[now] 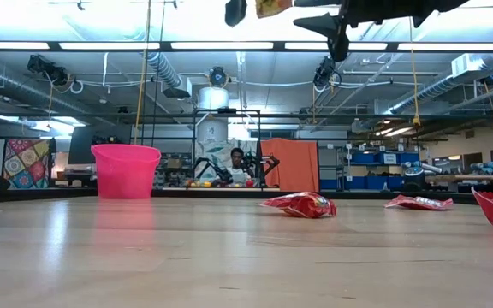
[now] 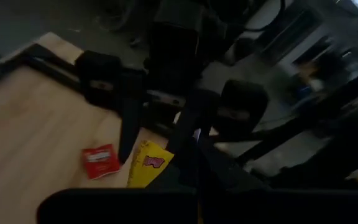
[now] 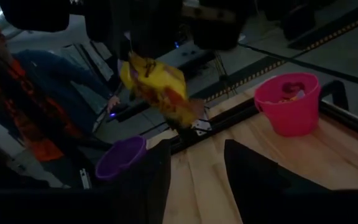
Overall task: Sort candy by brand, put in halloween buckets
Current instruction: Put the yellow candy into the pink bucket
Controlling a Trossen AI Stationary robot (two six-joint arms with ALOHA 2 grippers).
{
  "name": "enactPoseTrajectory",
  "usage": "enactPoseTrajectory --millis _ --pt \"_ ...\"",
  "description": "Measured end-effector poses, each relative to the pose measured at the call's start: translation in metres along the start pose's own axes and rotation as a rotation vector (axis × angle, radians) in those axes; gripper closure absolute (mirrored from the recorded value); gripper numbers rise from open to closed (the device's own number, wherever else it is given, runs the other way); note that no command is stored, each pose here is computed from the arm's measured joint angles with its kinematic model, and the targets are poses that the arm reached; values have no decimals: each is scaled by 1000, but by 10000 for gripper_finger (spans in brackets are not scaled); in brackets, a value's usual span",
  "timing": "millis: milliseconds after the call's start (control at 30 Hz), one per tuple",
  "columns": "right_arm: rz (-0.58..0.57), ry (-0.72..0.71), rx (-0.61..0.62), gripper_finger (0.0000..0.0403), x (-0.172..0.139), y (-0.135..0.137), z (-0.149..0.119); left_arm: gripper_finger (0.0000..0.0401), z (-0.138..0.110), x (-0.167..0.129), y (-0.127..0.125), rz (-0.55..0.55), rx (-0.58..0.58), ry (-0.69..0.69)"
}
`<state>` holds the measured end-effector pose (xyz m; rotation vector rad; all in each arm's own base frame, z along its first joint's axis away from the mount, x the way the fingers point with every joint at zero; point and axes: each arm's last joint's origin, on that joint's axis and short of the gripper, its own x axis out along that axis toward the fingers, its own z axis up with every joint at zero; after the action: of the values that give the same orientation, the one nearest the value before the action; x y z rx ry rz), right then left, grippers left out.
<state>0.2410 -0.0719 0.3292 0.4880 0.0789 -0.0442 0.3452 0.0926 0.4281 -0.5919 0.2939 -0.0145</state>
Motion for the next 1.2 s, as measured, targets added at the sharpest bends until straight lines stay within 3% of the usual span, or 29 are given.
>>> enactPoseTrajectory --millis 233,500,633,767,933,1067,1200 --pt "-35 -6 -5 239 -4 -12 5 401 -5 -22 -12 238 38 173" --pt "-29 32 9 240 -8 -23 6 401 -58 -49 -37 603 -24 555" --pt "-5 42 -5 240 -10 -26 8 401 -82 -60 -60 700 -95 663" --pt "9 49 -11 240 -12 -28 9 401 -102 -73 -89 702 -197 634" --pt "45 64 -25 240 -13 -30 9 401 -138 -83 -106 804 -313 597" --pt "71 80 -23 240 -14 -31 9 401 -157 -88 -101 887 -347 560" --pt "83 85 -22 240 -15 -31 9 401 -150 -101 -77 956 -350 497"
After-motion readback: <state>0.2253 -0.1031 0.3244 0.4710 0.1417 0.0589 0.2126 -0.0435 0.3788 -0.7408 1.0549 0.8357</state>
